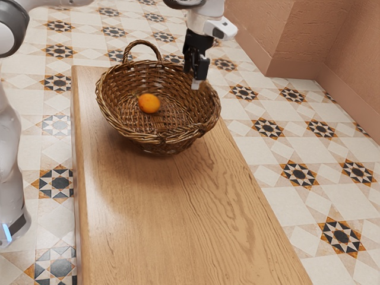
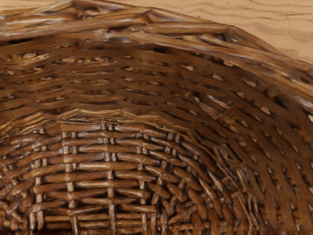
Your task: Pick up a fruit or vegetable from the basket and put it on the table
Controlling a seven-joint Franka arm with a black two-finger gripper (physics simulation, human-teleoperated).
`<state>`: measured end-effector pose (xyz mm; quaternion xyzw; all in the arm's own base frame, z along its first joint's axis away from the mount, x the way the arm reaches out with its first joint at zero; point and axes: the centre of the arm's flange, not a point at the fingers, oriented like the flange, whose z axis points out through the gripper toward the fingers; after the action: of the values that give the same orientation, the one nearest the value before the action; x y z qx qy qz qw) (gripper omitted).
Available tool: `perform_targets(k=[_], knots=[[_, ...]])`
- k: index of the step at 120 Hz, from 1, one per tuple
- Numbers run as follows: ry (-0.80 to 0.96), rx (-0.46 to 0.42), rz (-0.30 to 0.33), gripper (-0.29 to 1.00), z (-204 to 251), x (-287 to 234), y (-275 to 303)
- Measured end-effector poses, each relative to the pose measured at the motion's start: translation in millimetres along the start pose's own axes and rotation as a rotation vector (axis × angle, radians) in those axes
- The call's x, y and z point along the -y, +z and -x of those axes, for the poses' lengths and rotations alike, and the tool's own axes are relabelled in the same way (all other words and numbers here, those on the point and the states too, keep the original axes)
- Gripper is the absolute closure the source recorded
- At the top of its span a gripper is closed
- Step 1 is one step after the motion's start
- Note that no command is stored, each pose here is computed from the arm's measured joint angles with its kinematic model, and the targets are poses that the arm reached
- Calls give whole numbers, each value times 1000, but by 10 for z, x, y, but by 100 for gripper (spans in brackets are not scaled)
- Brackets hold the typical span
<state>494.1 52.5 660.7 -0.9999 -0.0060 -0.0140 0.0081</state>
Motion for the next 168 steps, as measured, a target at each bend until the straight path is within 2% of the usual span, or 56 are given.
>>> perform_targets(k=[22, 32, 54, 71, 98, 132, 168], knots=[[19, 18, 23, 0, 365, 313, 440], [59, 25, 7, 0, 392, 352, 581], [190, 35, -75, 0, 397, 363, 710], [285, 53, -95, 0, 408, 310, 945], [354, 12, -97, 0, 515, 495, 1011], [376, -2, -72, 0, 723, 862, 1196], [434, 2, -65, 0, 769, 883, 1369]])
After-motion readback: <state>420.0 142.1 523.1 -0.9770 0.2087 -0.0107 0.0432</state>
